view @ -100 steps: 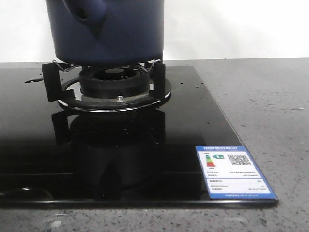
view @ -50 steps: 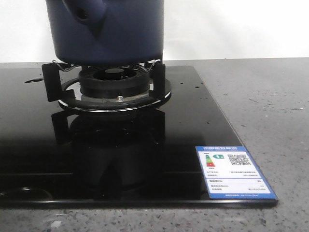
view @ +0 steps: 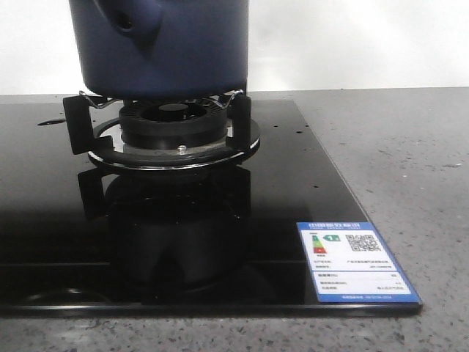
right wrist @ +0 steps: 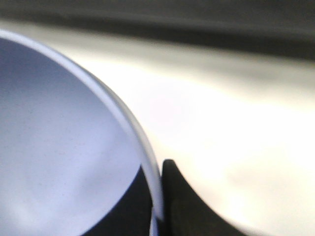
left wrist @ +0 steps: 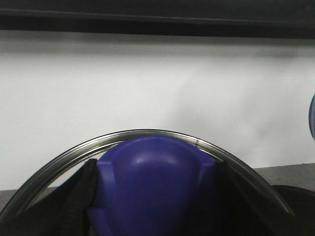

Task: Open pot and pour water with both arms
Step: 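Lower the bowl onto the counter with right gripper and release it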

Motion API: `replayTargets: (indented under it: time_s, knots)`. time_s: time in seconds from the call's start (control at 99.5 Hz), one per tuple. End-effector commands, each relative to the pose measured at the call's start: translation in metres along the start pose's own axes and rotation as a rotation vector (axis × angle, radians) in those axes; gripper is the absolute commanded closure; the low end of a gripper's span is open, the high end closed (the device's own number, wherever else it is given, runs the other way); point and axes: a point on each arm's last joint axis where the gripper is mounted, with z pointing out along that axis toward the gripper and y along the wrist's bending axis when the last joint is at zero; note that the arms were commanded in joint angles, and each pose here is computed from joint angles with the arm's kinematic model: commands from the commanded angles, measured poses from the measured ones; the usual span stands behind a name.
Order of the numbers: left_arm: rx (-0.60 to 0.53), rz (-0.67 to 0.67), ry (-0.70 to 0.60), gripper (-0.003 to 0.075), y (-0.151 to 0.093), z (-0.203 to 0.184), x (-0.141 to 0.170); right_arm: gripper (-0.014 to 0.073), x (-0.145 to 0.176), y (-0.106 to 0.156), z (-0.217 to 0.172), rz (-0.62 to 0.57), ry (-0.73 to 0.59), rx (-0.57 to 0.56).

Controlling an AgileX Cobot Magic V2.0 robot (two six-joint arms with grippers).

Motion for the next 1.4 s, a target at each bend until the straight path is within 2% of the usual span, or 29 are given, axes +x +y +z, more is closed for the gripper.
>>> replayTargets:
  time_s: [0.0, 0.09, 0.191, 0.281, 0.372, 0.512, 0.653, 0.914, 1.155, 1.256, 1.387]
  knots:
    - [0.029, -0.020, -0.194, 0.0342, -0.014, -0.011, -0.028, 0.0637, -0.032, -0.023, -0.039, 0.039, 0.067, 0.046]
    - [0.095, -0.022, -0.198, 0.0342, -0.029, -0.007, -0.026, 0.0637, -0.020, -0.049, -0.053, 0.100, 0.303, 0.106]
    - [0.158, -0.016, -0.188, 0.0342, -0.046, 0.001, -0.021, 0.0637, 0.006, -0.075, -0.061, 0.163, 0.541, 0.163]
    - [0.209, -0.018, -0.186, 0.0342, -0.062, 0.009, -0.016, 0.0637, 0.032, -0.092, -0.064, 0.218, 0.680, 0.199]
    - [0.247, -0.018, -0.179, 0.0342, -0.074, 0.015, -0.012, 0.0637, 0.058, -0.103, -0.063, 0.253, 0.765, 0.224]
    - [0.266, -0.010, -0.155, 0.0342, -0.082, 0.024, -0.005, 0.0637, 0.092, -0.110, -0.059, 0.283, 0.819, 0.246]
    - [0.265, -0.009, -0.149, 0.0342, -0.083, 0.026, -0.003, 0.0637, 0.111, -0.112, -0.056, 0.292, 0.829, 0.254]
    - [0.265, -0.010, -0.149, 0.0342, -0.083, 0.026, -0.003, 0.0637, 0.127, -0.115, -0.045, 0.301, 0.859, 0.254]
    - [0.265, -0.010, -0.149, 0.0342, -0.083, 0.026, -0.003, 0.0628, 0.127, -0.115, -0.044, 0.301, 0.858, 0.255]
    - [0.265, -0.010, -0.149, 0.0342, -0.083, 0.026, -0.003, 0.0561, 0.127, -0.114, -0.045, 0.302, 0.867, 0.252]
    - [0.265, -0.010, -0.149, 0.0342, -0.083, 0.026, -0.003, 0.0400, 0.128, -0.115, -0.045, 0.303, 0.869, 0.253]
